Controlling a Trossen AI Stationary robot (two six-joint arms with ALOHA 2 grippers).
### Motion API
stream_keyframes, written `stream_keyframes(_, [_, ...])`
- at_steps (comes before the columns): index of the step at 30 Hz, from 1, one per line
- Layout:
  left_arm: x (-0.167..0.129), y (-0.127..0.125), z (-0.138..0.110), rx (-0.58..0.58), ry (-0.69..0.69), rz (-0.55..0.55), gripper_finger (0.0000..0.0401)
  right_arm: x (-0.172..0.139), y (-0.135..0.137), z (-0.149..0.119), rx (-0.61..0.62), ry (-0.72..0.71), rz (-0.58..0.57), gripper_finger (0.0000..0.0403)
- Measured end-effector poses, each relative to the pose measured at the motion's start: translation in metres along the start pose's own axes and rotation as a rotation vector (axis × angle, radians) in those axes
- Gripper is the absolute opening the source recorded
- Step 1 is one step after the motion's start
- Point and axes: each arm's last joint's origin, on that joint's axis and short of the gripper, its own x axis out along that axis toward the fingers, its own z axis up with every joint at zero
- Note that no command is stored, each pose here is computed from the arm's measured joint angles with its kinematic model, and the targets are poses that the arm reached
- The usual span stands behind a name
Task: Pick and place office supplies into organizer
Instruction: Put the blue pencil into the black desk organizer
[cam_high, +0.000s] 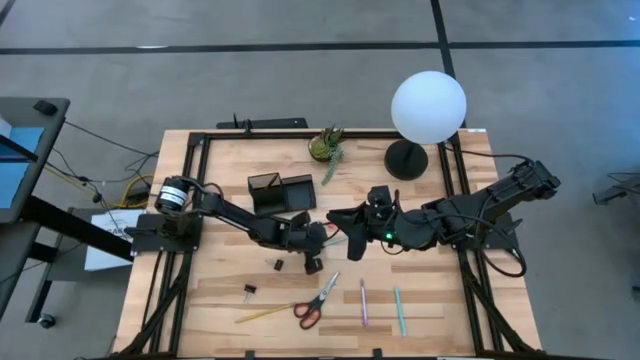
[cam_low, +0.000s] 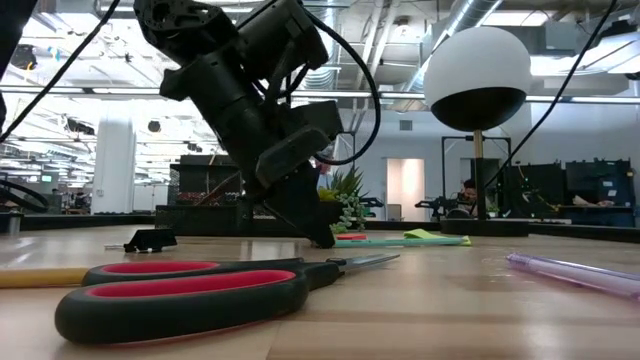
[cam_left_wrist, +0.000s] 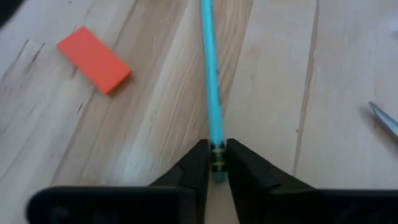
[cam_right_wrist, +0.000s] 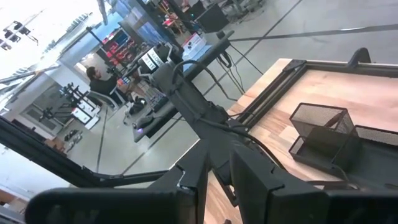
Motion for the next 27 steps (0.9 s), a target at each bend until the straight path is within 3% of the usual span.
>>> stream_keyframes(3, [0.0,0.0,-0.002,0.003,0.017,-0.002,0.0011,0.0,0.0,0.0,0.0,0.0,0.0,0.0061])
stream_keyframes(11, [-0.026,0.003,0.003,0.029,0.048,-0.012,0.0005,-0.002,0.001,-0.003,-0.011,0.013,0.003,0.0061])
stream_keyframes(18, [-0.093,0.019,0.025,0.003,-0.013,0.06,0.0003,-0.01,0.005,-0.011,-0.111,0.051,0.014,0.0061])
stream_keyframes(27, [-0.189,0.062,0.032,-0.057,-0.105,0.162,0.0002,-0.014,0.008,-0.015,-0.119,0.063,0.028,0.0061])
